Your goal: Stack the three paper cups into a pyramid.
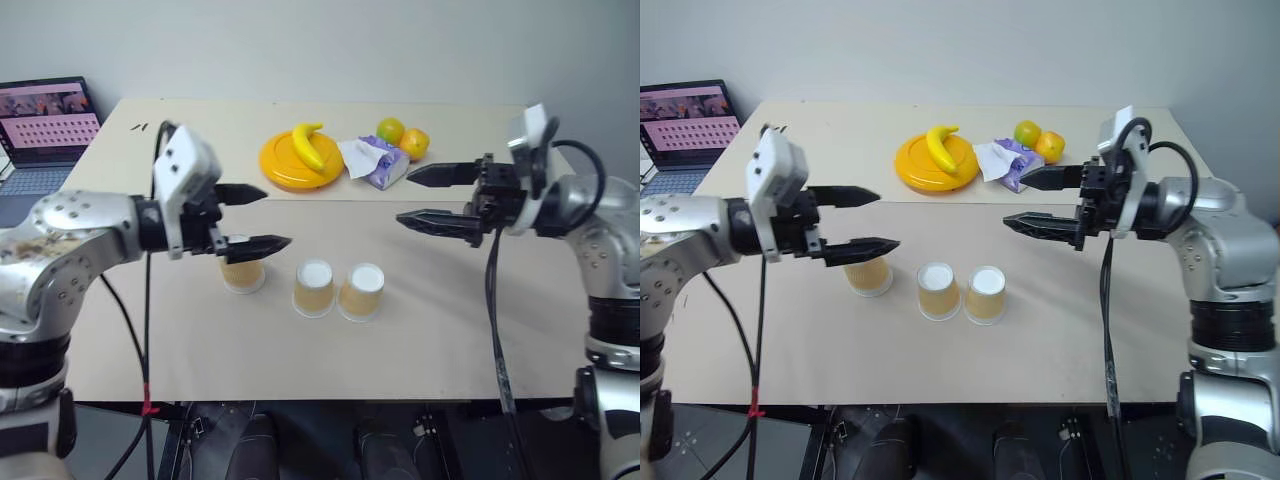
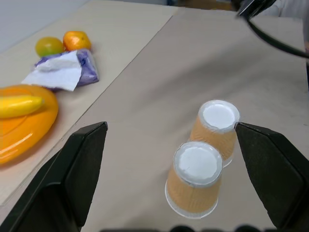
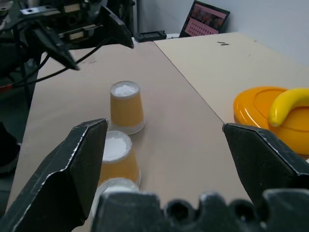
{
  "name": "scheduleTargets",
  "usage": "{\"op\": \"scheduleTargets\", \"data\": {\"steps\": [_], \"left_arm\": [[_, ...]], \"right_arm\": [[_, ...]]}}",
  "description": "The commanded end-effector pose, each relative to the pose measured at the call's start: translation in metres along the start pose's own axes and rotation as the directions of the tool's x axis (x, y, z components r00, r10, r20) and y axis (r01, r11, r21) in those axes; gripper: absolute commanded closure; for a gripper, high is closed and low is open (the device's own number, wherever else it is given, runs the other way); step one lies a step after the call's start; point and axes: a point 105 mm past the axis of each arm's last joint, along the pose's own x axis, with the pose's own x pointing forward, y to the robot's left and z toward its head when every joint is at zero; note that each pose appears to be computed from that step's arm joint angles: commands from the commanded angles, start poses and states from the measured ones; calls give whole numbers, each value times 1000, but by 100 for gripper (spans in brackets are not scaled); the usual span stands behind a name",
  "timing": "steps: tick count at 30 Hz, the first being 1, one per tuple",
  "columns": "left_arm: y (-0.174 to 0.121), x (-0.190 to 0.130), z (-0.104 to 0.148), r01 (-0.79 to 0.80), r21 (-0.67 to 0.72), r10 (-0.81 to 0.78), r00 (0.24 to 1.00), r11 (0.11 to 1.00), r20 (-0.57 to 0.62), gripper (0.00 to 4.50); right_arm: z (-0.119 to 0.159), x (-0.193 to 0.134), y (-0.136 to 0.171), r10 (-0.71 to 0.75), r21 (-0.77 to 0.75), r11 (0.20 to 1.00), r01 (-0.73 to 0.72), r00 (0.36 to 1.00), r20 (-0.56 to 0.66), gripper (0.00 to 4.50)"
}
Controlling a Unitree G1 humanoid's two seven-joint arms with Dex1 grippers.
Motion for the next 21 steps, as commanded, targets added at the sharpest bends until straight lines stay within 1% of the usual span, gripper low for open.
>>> {"op": "scheduleTargets", "data": {"steps": [1, 4, 6, 9, 12, 16, 21], "left_arm": [[8, -39, -5, -125, 0, 125, 992, 992, 26, 0], [14, -58, -17, -248, -104, 259, 961, 963, 102, 0], [14, -65, -28, -305, -144, 322, 939, 941, 118, 0], [0, -65, -47, -339, -194, 366, 923, 920, 121, 0], [-15, -65, -69, -399, -239, 433, 895, 885, 110, 0], [-31, -50, -96, -439, -233, 464, 883, 868, 65, 0], [-28, -38, -108, -502, -206, 528, 844, 840, 92, 0]], "right_arm": [[15, -5, 10, 74, -27, 997, -74, 997, 12, 4], [12, -6, 17, 153, 3, 988, -153, 988, -15, 4], [6, -9, 23, 211, 20, 977, -211, 976, -47, 4], [-4, -13, 25, 249, 44, 968, -245, 964, -98, 4], [-9, -16, 19, 235, 61, 972, -229, 963, -130, 4], [-14, -21, 14, 219, 69, 975, -211, 962, -160, 4], [-14, -28, 12, 205, 69, 978, -195, 962, -178, 4]]}}
